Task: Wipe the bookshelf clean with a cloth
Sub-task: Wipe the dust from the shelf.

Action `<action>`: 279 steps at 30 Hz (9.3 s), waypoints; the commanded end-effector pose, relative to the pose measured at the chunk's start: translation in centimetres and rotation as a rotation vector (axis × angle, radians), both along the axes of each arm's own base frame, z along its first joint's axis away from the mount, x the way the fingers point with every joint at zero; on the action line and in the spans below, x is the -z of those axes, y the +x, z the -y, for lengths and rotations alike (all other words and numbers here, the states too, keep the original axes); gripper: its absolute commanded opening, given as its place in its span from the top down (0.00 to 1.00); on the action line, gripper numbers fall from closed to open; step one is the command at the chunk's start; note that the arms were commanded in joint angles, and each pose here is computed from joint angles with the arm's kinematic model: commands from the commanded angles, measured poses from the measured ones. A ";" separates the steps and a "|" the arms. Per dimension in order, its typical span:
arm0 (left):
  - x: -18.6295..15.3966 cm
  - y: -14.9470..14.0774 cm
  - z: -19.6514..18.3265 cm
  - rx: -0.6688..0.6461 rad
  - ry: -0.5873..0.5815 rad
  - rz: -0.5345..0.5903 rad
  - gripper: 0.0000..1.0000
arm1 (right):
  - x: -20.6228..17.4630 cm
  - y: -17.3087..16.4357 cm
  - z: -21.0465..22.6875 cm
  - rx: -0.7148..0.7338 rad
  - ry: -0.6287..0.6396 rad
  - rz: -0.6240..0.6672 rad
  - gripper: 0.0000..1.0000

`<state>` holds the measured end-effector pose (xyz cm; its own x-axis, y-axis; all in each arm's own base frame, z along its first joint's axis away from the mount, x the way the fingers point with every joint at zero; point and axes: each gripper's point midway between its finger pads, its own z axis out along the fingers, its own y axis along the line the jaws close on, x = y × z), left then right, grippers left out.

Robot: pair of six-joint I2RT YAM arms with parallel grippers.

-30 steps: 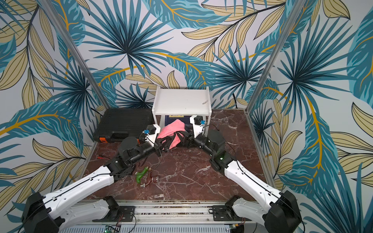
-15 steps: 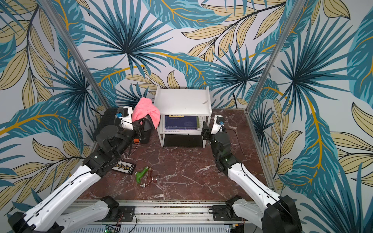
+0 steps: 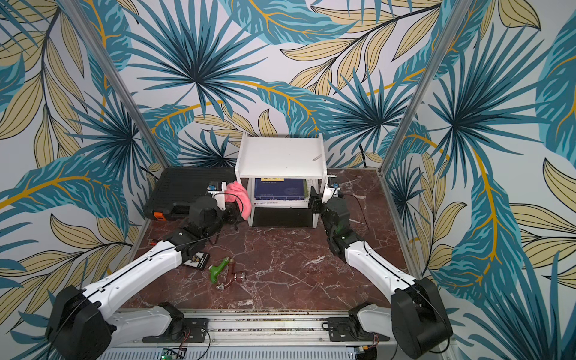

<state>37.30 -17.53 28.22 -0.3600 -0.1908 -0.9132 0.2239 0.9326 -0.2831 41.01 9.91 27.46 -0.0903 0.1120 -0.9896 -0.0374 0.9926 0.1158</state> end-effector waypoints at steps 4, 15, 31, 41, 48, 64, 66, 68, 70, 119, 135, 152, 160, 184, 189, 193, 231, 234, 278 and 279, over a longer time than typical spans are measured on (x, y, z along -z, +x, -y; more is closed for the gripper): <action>-5.2 0.0 -1.7 -0.084 -0.114 0.126 1.00 | -1.8 0.7 -1.2 -0.062 0.020 0.061 0.24; -4.0 1.1 -1.6 0.168 -0.228 -0.013 1.00 | -1.2 0.2 -1.1 -0.076 -0.017 0.034 0.24; -6.0 11.7 2.0 0.379 -0.086 -0.147 1.00 | -1.9 0.3 -1.9 -0.123 0.001 0.014 0.23; -8.6 5.9 1.2 0.368 -0.182 0.013 1.00 | -0.9 -0.5 -2.7 -0.183 -0.010 -0.004 0.23; -7.8 15.0 2.0 0.368 -0.013 0.032 1.00 | -0.8 -0.1 -3.1 -0.194 0.017 -0.012 0.22; -20.0 13.2 2.7 0.282 0.053 0.235 1.00 | -1.0 -0.1 -2.3 -0.147 0.062 -0.024 0.22; -18.8 14.6 2.5 0.234 0.060 0.205 1.00 | -1.2 -0.1 -2.3 -0.150 0.064 -0.030 0.22; -18.1 16.5 2.1 0.178 0.065 0.186 1.00 | -1.6 -0.3 -2.5 -0.161 0.069 -0.028 0.22; -17.9 17.8 2.0 0.153 0.066 0.185 1.00 | -1.7 -0.6 -2.4 -0.162 0.072 -0.025 0.22; -6.7 0.2 1.8 0.280 -0.136 0.079 1.00 | -0.3 -1.1 -0.9 -0.084 0.103 -0.041 0.21; -13.0 -7.8 0.5 0.375 -0.163 0.179 1.00 | 0.6 -1.3 -0.4 -0.060 0.100 -0.046 0.21; -13.6 5.6 1.7 -0.001 0.532 -0.012 1.00 | -0.8 -0.5 -2.1 -0.147 0.008 -0.039 0.35; -12.3 8.6 4.8 -0.008 0.599 0.005 1.00 | 0.0 -0.1 -2.3 -0.151 0.009 -0.060 0.41; -10.5 18.8 2.3 -0.418 0.541 0.078 1.00 | 0.9 1.3 -3.9 -0.203 0.056 -0.098 0.62; -12.1 18.4 7.6 -0.287 0.531 0.201 1.00 | 1.1 1.4 -3.7 -0.193 0.053 -0.102 0.63; -9.8 17.3 16.4 -0.060 0.518 0.225 1.00 | 1.4 1.4 -3.6 -0.182 0.054 -0.109 0.66; -9.0 8.1 6.5 -0.038 0.511 0.033 1.00 | 1.5 1.3 -3.8 -0.195 0.085 -0.107 0.69; -10.4 5.9 9.1 0.081 0.370 0.086 1.00 | 1.5 1.3 -3.5 -0.182 0.083 -0.104 0.69; 0.0 0.9 1.5 -0.097 0.189 -0.015 1.00 | 2.3 0.8 -4.5 -0.287 0.001 -0.133 0.96; 1.3 0.6 1.4 -0.099 0.174 -0.037 1.00 | 2.8 0.8 -4.4 -0.288 0.004 -0.144 0.96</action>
